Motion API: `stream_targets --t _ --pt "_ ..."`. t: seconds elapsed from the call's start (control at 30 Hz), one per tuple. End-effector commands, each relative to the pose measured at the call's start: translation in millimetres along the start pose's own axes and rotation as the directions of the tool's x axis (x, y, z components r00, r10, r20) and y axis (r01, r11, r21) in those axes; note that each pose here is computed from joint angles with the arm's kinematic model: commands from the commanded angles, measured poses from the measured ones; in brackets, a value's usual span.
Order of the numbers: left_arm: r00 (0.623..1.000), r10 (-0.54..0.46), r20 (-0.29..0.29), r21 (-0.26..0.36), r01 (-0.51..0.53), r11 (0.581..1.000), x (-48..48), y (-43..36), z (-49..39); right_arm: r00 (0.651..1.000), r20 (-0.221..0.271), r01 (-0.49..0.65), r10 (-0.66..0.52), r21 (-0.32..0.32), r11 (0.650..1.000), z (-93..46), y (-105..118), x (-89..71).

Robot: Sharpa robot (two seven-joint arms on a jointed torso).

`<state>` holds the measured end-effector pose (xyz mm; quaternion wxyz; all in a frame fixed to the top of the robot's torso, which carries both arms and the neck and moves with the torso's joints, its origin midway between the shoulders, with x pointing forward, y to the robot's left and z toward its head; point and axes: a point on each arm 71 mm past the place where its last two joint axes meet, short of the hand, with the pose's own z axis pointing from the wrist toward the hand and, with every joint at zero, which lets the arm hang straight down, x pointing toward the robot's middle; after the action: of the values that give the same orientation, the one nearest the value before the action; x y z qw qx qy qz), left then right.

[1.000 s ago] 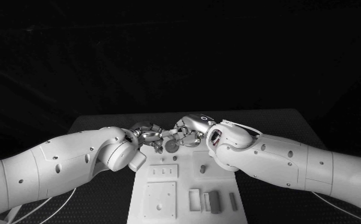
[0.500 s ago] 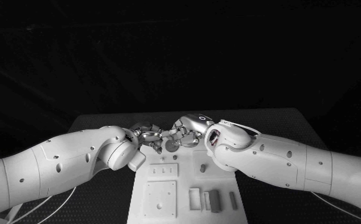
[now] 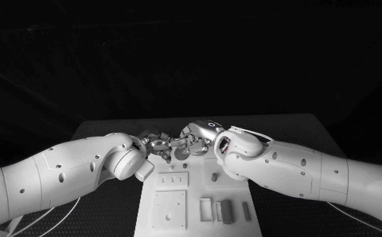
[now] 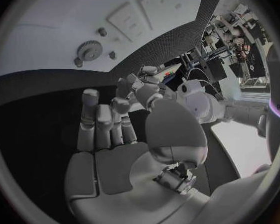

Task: Assemble the parts on the task board

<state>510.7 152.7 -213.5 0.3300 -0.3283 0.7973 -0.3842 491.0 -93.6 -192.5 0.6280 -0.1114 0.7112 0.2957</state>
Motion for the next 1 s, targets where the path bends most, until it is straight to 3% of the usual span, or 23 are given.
stream_targets --t 0.03,0.43,1.0 --pt "1.0 0.008 -0.028 0.023 -0.007 1.0 5.5 -4.0 -0.1 1.0 -0.009 0.011 -0.011 -0.015 1.0 0.8 4.5 1.5" --pt "0.999 0.011 -0.044 0.028 -0.01 1.0 10.3 -6.0 -0.2 1.0 -0.012 0.011 -0.011 -0.018 1.0 2.3 6.8 2.3" --pt "0.999 0.005 -0.038 0.029 -0.004 1.0 8.7 -5.3 -0.7 1.0 -0.02 0.015 -0.015 -0.007 1.0 2.6 3.6 2.8"
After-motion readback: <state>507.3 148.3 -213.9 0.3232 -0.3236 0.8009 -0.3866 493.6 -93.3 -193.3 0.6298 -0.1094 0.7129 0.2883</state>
